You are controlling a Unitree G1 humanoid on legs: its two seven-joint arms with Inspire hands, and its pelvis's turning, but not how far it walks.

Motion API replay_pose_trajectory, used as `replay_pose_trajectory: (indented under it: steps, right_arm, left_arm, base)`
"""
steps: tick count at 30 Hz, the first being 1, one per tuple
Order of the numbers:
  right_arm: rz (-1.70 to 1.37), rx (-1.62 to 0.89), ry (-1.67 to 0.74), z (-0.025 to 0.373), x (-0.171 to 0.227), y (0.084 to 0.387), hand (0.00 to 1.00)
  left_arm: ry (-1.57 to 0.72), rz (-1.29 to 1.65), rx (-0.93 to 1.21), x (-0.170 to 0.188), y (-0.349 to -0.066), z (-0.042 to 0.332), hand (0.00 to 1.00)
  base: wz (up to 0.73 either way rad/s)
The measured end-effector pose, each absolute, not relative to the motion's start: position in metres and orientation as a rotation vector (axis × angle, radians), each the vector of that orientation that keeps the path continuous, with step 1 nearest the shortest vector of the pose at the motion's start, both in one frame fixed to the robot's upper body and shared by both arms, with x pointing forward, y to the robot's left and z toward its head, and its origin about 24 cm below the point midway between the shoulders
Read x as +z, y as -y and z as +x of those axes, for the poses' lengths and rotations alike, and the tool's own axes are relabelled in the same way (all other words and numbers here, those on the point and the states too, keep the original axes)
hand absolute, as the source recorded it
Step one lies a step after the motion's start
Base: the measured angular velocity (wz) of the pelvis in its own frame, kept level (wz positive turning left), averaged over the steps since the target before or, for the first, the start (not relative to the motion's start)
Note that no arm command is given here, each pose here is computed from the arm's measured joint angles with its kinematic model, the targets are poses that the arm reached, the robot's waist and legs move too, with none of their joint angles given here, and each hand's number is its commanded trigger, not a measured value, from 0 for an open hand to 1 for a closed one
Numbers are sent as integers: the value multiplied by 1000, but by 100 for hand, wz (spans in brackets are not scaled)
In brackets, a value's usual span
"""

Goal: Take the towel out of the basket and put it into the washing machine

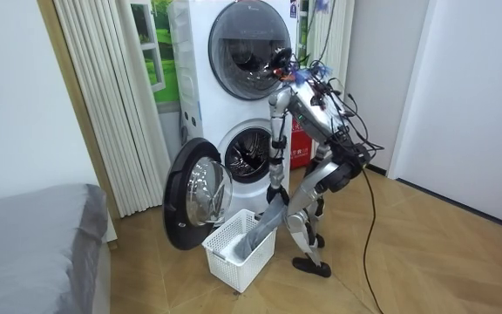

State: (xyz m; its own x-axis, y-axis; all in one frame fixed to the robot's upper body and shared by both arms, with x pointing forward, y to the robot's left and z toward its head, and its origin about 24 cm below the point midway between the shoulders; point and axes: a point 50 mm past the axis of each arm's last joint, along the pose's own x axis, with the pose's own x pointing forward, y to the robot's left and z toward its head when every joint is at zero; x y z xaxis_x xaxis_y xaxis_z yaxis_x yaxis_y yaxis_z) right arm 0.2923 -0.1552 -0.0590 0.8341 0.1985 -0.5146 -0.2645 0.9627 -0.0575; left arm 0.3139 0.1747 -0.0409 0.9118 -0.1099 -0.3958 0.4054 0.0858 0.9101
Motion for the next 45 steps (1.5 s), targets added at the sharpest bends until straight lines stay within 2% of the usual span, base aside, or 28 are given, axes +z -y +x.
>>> replay_pose_trajectory:
  steps: [6, 11, 15, 21, 29, 41, 45]
  right_arm:
    - [-129, 221, -604, 272, -78, 162, 0]
    - [-185, 215, -645, 253, -92, 167, 0]
    - [-208, 233, -665, 244, -98, 167, 0]
    - [-254, 274, -618, 253, -91, 164, 0]
    - [-233, 335, -591, 256, -86, 157, 0]
    - [-232, 436, -605, 253, -88, 153, 0]
    - [-231, 443, -618, 249, -90, 156, 0]
  left_arm:
    - [-213, 1292, -281, -45, -170, 307, 100]
    - [-170, 1111, -107, -43, -173, 302, 100]
    - [-147, 1047, -86, -45, -170, 296, 100]
    - [-79, 907, -80, -36, -147, 298, 100]
    - [-254, 536, -206, -53, -126, 279, 100]
    - [-353, 121, -489, -51, -114, 273, 100]
    - [-374, -39, -491, -53, -114, 264, 100]
  base:
    - [0]
    - [0]
    - [4]
    - [5]
    - [-1]
    - [0]
    - [0]
